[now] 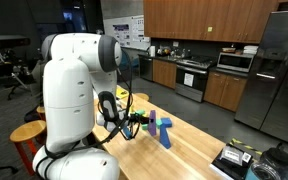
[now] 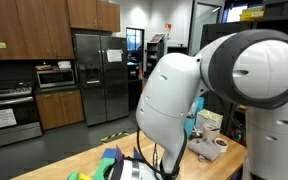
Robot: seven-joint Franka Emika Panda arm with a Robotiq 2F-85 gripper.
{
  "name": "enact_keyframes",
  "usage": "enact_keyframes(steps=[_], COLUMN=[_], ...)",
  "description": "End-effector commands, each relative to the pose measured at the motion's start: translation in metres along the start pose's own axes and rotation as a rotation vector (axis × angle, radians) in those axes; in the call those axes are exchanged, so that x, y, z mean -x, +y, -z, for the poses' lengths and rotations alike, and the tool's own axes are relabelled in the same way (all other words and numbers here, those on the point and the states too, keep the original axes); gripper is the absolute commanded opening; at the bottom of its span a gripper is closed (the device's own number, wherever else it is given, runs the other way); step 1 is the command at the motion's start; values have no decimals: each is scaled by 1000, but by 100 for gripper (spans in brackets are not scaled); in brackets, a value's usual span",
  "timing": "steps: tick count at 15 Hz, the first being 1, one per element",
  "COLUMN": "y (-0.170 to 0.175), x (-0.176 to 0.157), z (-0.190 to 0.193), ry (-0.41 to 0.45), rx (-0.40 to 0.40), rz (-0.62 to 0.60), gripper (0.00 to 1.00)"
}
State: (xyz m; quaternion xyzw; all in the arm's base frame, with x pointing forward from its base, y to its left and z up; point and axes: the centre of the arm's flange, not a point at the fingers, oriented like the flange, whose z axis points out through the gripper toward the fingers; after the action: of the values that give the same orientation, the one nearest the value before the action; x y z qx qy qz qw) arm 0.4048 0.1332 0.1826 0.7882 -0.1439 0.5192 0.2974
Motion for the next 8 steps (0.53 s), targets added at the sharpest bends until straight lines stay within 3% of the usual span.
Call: enact_keyframes(steps=[1,8], y=[-4,-7], x=[1,7], z=[-11,-18], ry=[-9,-36], rx=[-8,4], rz=[10,26], gripper=[13,13])
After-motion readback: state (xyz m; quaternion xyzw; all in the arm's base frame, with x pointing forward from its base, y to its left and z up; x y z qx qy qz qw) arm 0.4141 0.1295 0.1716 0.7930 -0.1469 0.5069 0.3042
